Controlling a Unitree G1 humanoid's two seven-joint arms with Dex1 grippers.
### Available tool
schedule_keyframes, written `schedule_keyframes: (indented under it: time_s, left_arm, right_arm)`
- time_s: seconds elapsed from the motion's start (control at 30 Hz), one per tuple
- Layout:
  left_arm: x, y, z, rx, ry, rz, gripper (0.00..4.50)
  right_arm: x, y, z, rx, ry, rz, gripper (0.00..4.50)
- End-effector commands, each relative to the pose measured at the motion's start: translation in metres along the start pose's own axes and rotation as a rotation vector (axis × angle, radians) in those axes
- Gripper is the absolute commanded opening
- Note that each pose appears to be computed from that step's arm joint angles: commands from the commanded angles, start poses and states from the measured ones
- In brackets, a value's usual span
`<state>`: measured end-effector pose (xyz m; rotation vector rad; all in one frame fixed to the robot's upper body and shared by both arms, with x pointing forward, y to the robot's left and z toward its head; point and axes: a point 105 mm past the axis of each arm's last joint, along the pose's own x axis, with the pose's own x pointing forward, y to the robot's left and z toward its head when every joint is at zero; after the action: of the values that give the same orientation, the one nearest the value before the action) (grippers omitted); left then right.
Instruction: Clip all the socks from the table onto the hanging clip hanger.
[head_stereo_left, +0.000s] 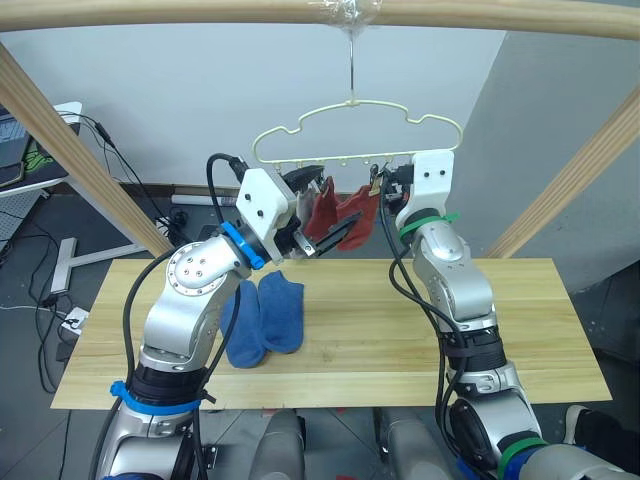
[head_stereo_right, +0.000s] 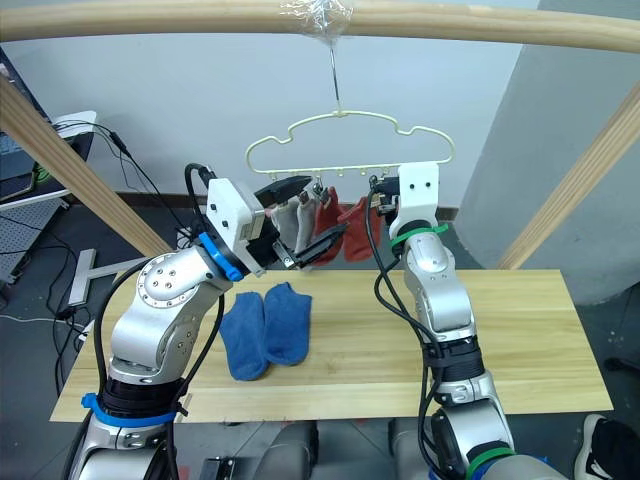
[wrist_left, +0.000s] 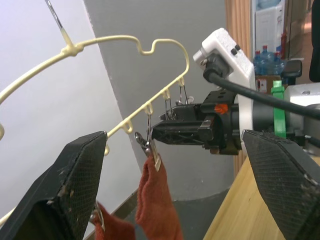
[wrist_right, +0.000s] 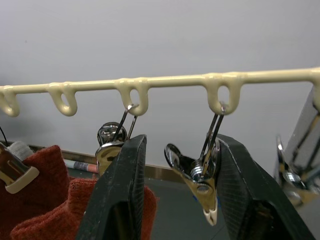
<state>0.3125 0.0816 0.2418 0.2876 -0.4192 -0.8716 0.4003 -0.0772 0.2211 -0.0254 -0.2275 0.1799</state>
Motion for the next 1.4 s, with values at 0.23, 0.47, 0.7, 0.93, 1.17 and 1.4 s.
schedule_keyframes:
  time_s: [0.23,0.47,0.7,0.93,1.17,1.4]
  left_arm:
    - [0.001,-0.003,0.021,-0.001,-0.068,-0.007,4.5]
    - [0.002,-0.003,0.021,-0.003,-0.068,-0.006,4.5]
    - [-0.003,-0.014,-0.003,-0.126,0.018,0.004,4.5]
    - [-0.049,-0.022,-0.11,-0.34,0.396,0.226,4.5]
    - [-0.092,-0.027,-0.192,-0.264,0.713,0.418,4.5]
    - [-0.088,-0.026,-0.223,-0.334,0.782,0.498,4.5]
  right_arm:
    - [0.004,-0.005,0.017,0.01,-0.068,-0.011,1.79]
    - [0.004,-0.007,0.016,0.011,-0.069,-0.014,0.07]
    - [0.002,-0.022,0.018,-0.014,-0.065,0.006,0.01]
    - [-0.001,-0.022,0.015,0.016,0.025,0.131,0.01]
    - [-0.009,-0.027,0.012,0.036,0.067,0.12,0.01]
    - [-0.013,-0.026,0.011,0.03,0.087,0.115,0.01]
